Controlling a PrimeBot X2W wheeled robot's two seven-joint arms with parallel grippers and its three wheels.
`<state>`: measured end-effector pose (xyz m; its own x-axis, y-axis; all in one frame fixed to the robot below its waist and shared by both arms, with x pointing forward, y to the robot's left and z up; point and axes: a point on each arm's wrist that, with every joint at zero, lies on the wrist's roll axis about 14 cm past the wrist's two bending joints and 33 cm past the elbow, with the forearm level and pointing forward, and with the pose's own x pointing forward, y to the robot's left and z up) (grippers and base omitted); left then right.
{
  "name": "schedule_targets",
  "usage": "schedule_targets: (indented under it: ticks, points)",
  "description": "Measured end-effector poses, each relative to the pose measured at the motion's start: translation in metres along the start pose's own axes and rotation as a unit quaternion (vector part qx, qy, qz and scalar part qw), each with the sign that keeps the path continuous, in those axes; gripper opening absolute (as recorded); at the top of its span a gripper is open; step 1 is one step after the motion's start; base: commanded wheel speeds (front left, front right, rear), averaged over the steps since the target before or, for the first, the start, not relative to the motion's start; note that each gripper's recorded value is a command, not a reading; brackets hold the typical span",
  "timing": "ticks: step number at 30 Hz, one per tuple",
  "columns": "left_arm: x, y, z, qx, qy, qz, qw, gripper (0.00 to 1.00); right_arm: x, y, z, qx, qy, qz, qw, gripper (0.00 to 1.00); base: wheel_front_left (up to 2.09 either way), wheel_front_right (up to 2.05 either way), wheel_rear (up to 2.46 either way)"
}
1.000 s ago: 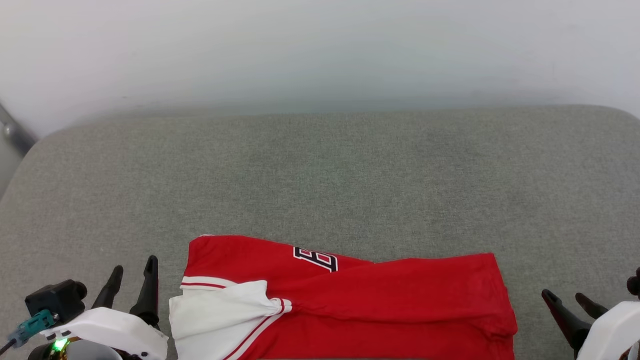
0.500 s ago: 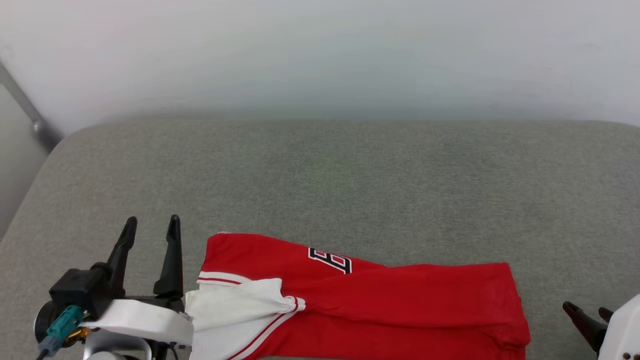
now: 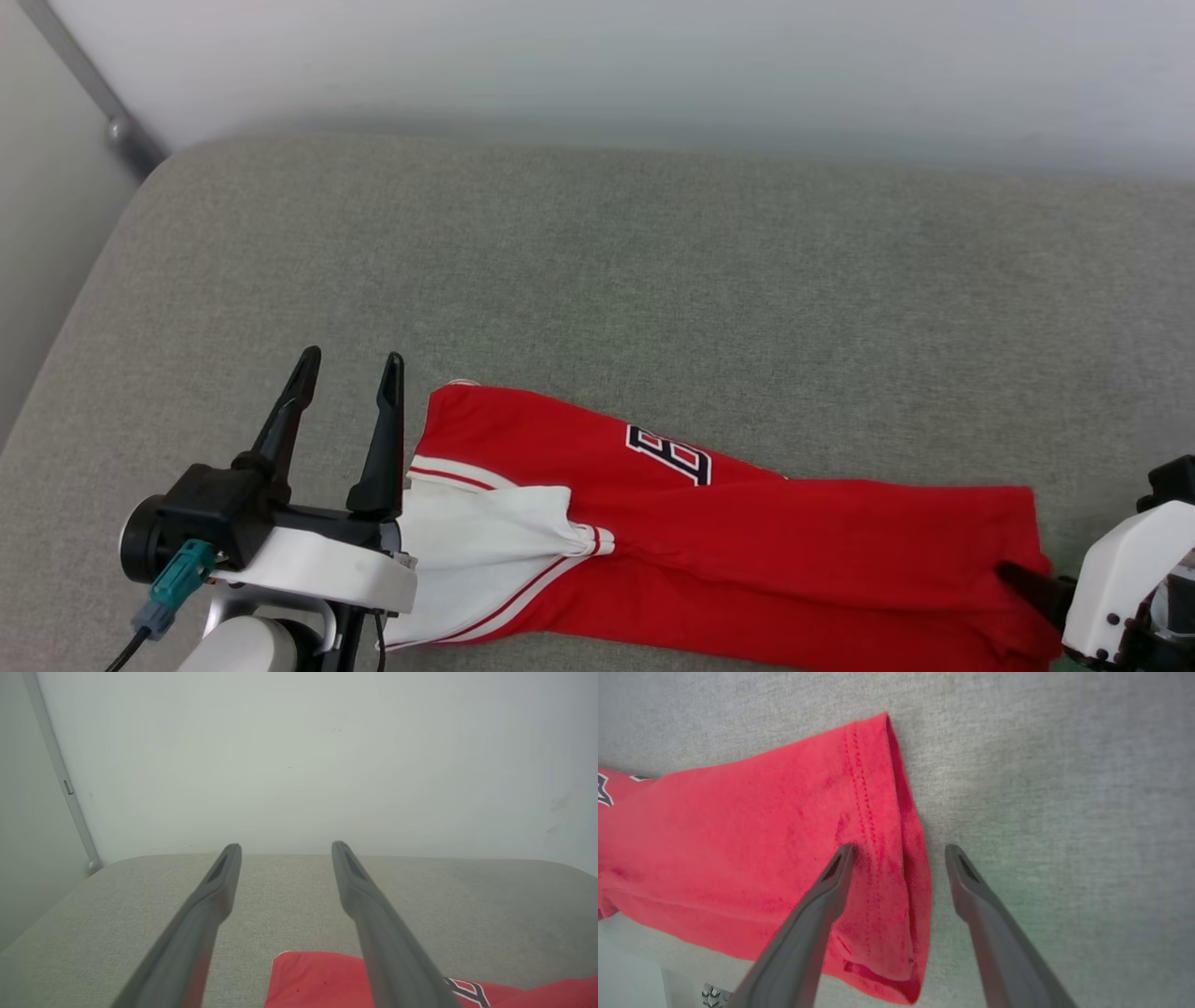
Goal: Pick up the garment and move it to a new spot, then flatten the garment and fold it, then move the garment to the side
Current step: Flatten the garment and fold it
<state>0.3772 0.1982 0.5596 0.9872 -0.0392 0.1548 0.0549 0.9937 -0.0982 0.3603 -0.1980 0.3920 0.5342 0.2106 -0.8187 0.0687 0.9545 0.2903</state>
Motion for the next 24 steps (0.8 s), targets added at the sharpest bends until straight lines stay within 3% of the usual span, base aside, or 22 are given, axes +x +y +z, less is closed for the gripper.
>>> schedule_targets:
  ticks: [8,9,10,11,24]
  points:
    - [0.001,0.004,-0.017,-0.002,0.023,0.008,1.000,1.00,0.027,0.007,-0.019,0.026,0.050,0.021,0.998,1.00,0.00,0.00,0.00]
    - [0.001,0.004,-0.017,-0.002,0.023,0.008,1.000,1.00,0.028,0.008,-0.019,0.028,0.053,0.024,0.998,0.84,0.00,0.00,0.00]
    - [0.002,0.003,-0.018,-0.003,0.023,0.005,1.000,1.00,0.028,0.009,-0.019,0.030,0.053,0.026,0.998,0.34,0.00,0.00,0.00]
    - [0.003,0.003,-0.018,-0.002,0.023,0.004,1.000,1.00,0.029,0.009,-0.020,0.031,0.053,0.027,0.998,0.00,0.00,0.00,0.00]
    - [0.003,0.000,-0.017,0.006,0.023,-0.003,1.000,1.00,0.015,0.014,-0.005,0.019,0.021,0.047,0.998,0.00,0.00,0.00,0.00]
